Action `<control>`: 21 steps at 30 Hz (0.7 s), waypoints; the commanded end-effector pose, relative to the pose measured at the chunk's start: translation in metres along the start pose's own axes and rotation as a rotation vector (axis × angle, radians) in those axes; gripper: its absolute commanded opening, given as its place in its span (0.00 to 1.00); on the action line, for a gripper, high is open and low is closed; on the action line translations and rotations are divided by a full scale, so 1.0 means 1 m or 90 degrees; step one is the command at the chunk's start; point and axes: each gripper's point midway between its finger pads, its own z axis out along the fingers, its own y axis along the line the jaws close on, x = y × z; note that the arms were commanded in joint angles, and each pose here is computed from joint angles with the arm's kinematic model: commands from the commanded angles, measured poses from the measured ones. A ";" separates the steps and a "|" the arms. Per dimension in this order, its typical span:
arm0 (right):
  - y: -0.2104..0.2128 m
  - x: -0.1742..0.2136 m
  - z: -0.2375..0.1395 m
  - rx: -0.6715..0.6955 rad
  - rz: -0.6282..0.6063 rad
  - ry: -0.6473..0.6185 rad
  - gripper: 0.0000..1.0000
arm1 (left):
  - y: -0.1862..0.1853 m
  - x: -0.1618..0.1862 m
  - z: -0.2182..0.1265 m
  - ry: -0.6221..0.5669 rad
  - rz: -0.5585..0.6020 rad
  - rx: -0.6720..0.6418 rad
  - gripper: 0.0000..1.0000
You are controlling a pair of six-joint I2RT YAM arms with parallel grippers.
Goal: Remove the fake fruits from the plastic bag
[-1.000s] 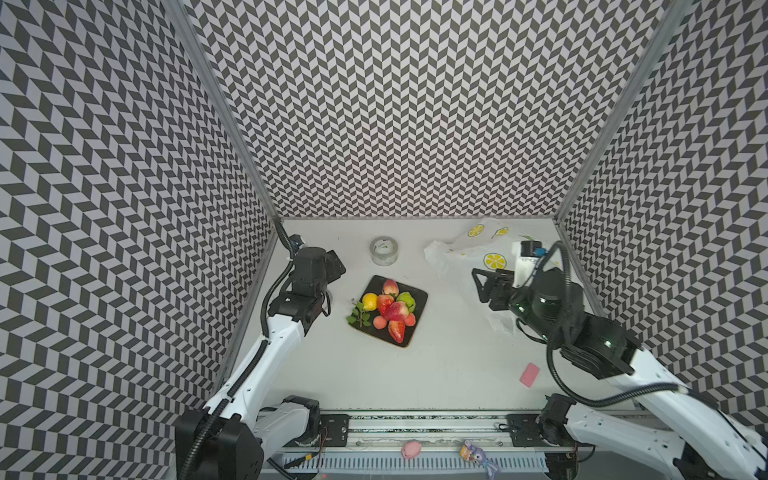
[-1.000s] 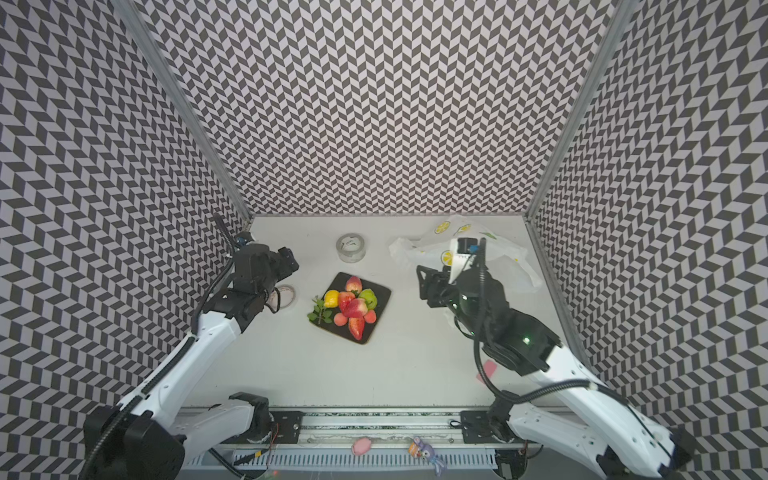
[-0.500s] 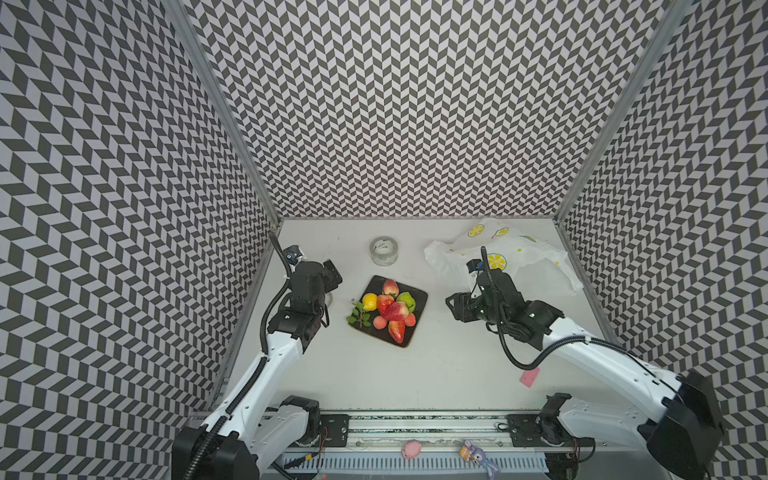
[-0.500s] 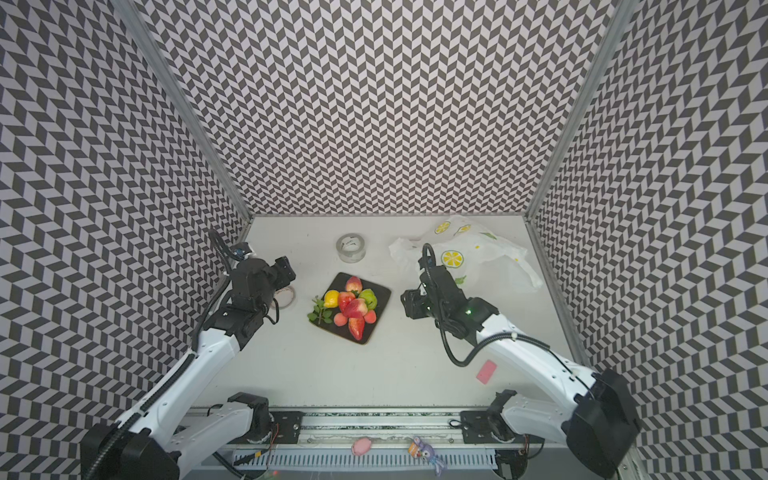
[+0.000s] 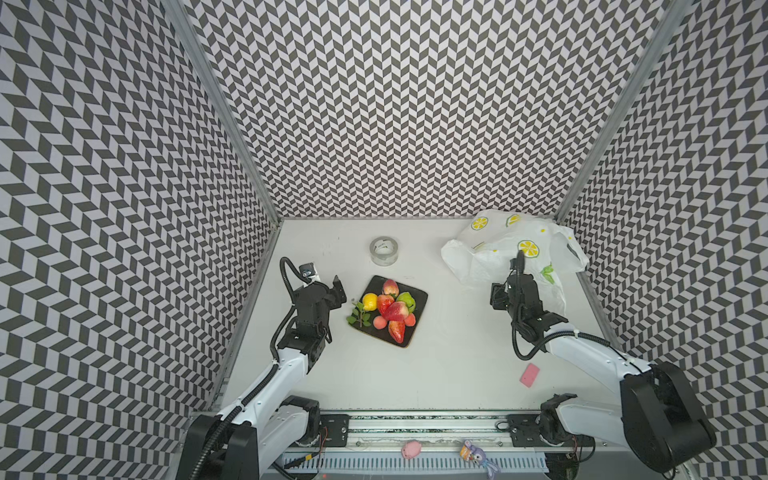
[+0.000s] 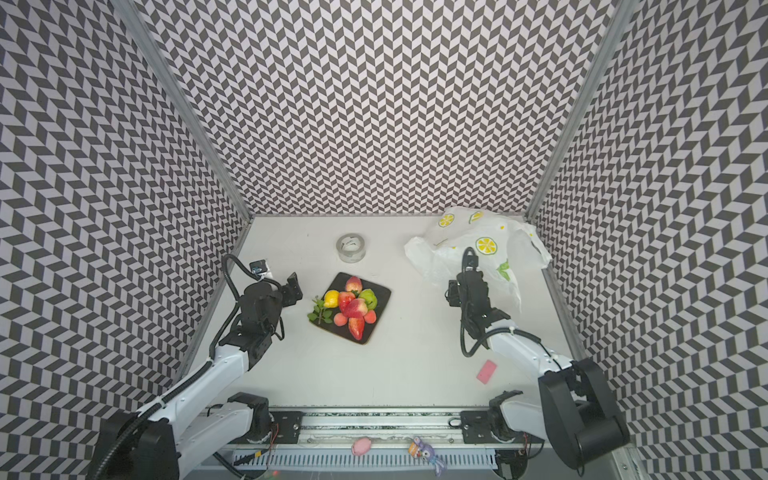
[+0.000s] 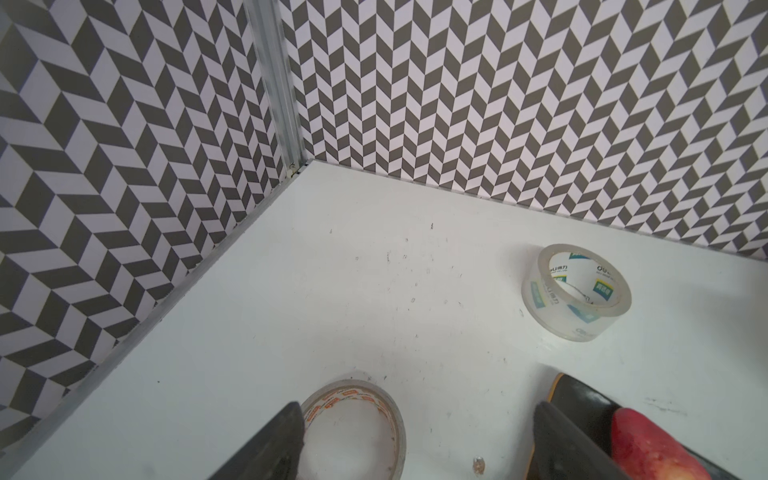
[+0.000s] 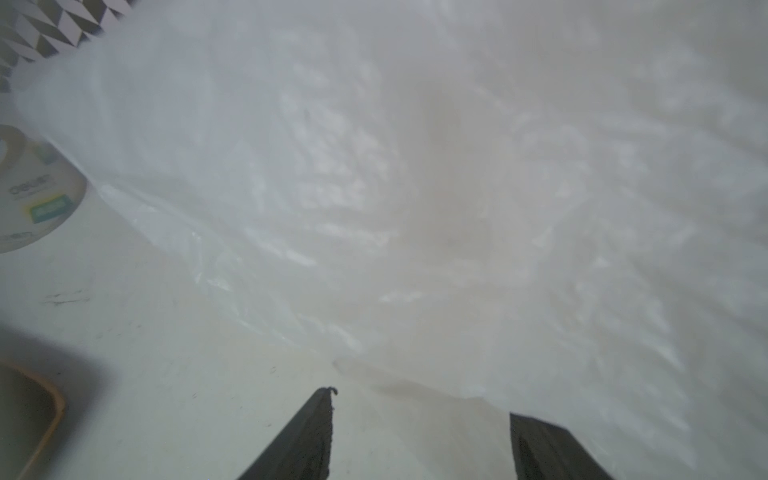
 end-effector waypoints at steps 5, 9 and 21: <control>-0.026 -0.027 0.015 -0.013 0.002 -0.144 0.72 | 0.013 -0.002 0.005 -0.072 0.045 -0.005 0.95; -0.031 -0.032 0.017 -0.021 -0.003 -0.183 0.73 | 0.015 0.004 0.006 -0.100 0.040 0.022 0.96; -0.042 -0.041 0.008 -0.065 0.031 -0.319 0.75 | 0.001 -0.001 0.023 -0.170 0.087 0.072 0.99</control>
